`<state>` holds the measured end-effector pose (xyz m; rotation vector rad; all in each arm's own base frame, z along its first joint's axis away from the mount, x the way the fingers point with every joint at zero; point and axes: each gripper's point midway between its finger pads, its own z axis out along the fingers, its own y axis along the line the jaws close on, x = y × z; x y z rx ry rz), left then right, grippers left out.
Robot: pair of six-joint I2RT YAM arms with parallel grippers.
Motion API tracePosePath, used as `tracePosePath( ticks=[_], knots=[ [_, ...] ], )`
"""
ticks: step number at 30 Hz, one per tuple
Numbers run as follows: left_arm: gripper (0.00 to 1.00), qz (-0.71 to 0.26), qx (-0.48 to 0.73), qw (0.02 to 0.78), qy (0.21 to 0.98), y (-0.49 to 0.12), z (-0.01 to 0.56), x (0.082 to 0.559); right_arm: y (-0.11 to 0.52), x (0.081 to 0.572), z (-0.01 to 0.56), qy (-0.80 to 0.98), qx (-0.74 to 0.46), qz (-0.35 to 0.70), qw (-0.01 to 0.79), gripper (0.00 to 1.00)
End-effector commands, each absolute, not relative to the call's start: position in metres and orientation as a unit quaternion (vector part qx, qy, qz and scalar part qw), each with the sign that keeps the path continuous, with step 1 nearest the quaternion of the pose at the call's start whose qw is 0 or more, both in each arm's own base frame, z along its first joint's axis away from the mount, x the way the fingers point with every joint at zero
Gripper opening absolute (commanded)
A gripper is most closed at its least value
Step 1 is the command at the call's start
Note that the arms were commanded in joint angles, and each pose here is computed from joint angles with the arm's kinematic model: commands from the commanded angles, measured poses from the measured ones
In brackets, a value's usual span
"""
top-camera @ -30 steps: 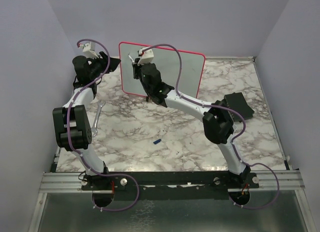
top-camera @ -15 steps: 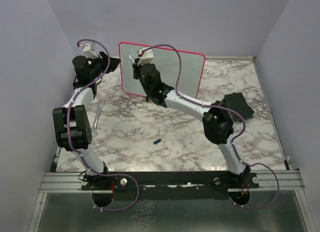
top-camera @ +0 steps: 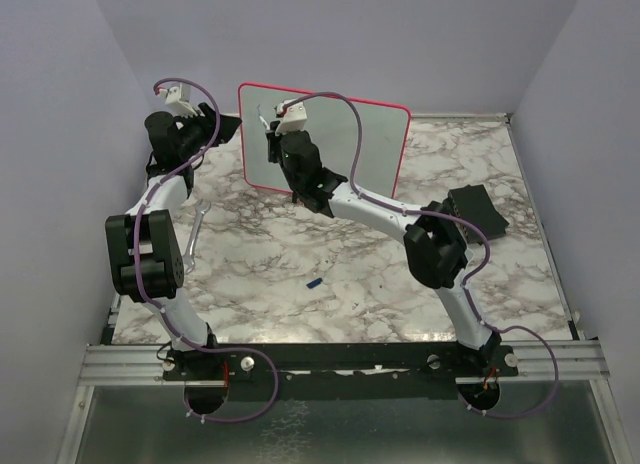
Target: Write a sentence on the whiteboard
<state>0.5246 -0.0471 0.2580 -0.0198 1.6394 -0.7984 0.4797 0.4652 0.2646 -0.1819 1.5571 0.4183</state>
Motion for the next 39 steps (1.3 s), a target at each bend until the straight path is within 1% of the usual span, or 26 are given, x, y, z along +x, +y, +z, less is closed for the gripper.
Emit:
tracePosePath(
  ticks=[1, 30, 33, 39],
  knots=[
    [0.51, -0.354, 0.007, 0.617, 0.703, -0.051, 0.264, 0.519, 0.461, 0.477, 0.244, 0.711, -0.078, 0.163, 0.679, 0.00],
    [0.51, -0.354, 0.008, 0.618, 0.702, -0.051, 0.266, 0.518, 0.482, 0.481, 0.240, 0.707, -0.103, 0.177, 0.677, 0.00],
    [0.51, -0.354, 0.007, 0.617, 0.703, -0.051, 0.264, 0.518, 0.484, 0.474, 0.244, 0.698, -0.110, 0.183, 0.684, 0.00],
    [0.51, -0.353, 0.005, 0.617, 0.703, -0.050, 0.264, 0.519, 0.482, 0.448, 0.273, 0.668, -0.118, 0.201, 0.707, 0.00]
  ],
)
